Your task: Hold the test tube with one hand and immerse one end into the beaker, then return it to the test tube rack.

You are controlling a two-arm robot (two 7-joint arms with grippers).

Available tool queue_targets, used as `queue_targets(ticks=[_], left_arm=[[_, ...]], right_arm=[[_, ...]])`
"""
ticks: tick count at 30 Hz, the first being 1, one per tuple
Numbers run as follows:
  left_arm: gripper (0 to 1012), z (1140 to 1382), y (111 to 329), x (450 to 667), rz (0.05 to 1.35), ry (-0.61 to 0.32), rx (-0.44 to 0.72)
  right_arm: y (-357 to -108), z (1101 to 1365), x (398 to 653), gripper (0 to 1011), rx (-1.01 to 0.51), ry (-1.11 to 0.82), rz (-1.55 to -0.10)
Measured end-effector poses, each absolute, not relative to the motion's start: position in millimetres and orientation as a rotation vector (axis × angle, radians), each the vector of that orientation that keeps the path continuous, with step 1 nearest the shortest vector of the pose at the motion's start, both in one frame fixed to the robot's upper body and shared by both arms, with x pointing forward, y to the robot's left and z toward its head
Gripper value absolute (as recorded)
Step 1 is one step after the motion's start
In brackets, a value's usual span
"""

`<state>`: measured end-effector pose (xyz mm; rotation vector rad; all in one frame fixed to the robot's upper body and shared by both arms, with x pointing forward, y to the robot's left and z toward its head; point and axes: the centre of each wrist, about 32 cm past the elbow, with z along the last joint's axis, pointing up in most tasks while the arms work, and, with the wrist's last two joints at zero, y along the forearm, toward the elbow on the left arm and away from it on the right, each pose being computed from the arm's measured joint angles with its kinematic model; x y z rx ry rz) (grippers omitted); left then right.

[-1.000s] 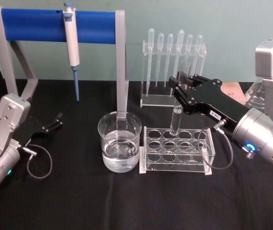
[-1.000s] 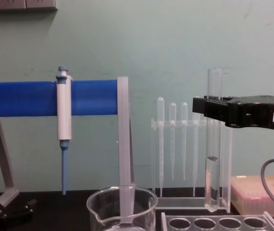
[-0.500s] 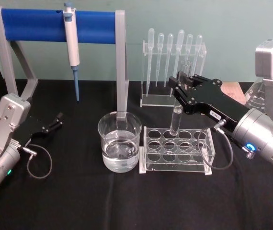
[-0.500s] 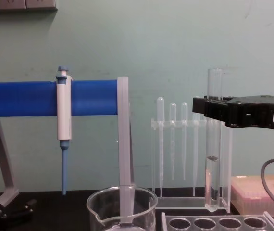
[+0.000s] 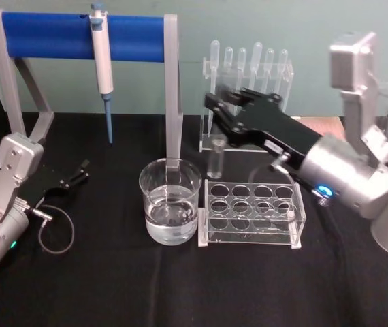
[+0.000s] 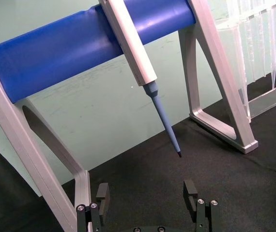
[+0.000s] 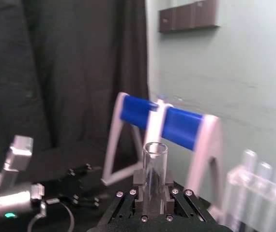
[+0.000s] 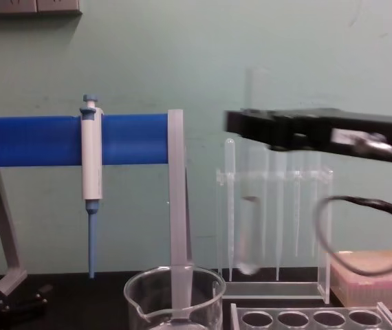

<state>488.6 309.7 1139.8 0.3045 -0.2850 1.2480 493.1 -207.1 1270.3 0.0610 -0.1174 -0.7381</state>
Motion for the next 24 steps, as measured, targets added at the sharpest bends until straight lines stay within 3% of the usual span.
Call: queue_targets(ticks=[9,24], left_arm=[[1000,1140,310,489,1.248,-0.285,0.304],[1000,1140,310,489,1.248,-0.285,0.304]], right_arm=[[-173,1273,510,225,0.071,-0.134,-0.662],[-152,1206,526,226,0.01,-0.123,-0.606]])
